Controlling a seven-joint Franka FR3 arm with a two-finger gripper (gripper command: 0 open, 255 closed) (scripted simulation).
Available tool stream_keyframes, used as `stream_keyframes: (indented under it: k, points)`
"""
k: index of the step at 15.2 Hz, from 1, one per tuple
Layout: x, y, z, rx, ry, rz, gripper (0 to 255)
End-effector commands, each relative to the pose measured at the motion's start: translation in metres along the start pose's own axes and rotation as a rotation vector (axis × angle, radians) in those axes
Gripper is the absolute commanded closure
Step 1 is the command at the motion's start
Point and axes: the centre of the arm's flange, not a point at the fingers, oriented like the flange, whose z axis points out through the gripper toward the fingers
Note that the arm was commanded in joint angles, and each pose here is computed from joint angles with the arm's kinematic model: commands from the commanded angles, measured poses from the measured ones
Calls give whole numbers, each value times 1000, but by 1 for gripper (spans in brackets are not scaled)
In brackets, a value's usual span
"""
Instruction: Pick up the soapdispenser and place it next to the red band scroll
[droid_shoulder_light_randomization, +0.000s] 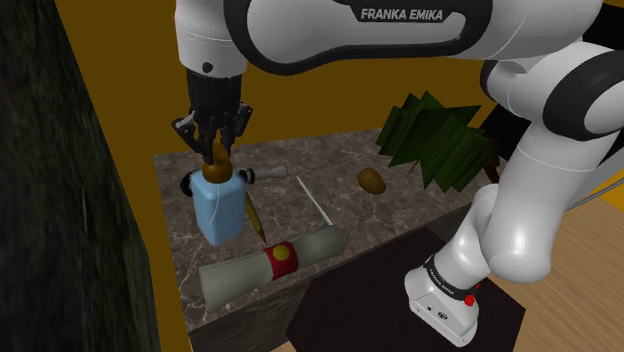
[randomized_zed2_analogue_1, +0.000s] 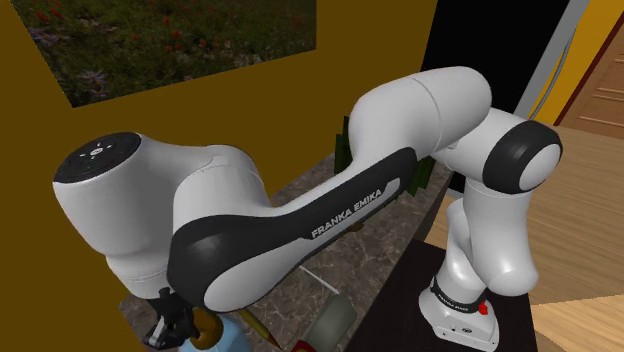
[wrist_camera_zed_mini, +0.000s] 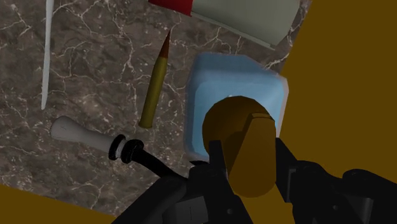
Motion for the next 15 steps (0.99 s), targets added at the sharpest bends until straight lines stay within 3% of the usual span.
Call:
stream_keyframes:
  k: [1, 13, 15]
  points:
    - [0, 0, 11, 1, 1, 0, 255]
    - [-2, -2, 76, 1, 1, 0, 255]
    - [-2, -2, 76, 1, 1, 0, 255]
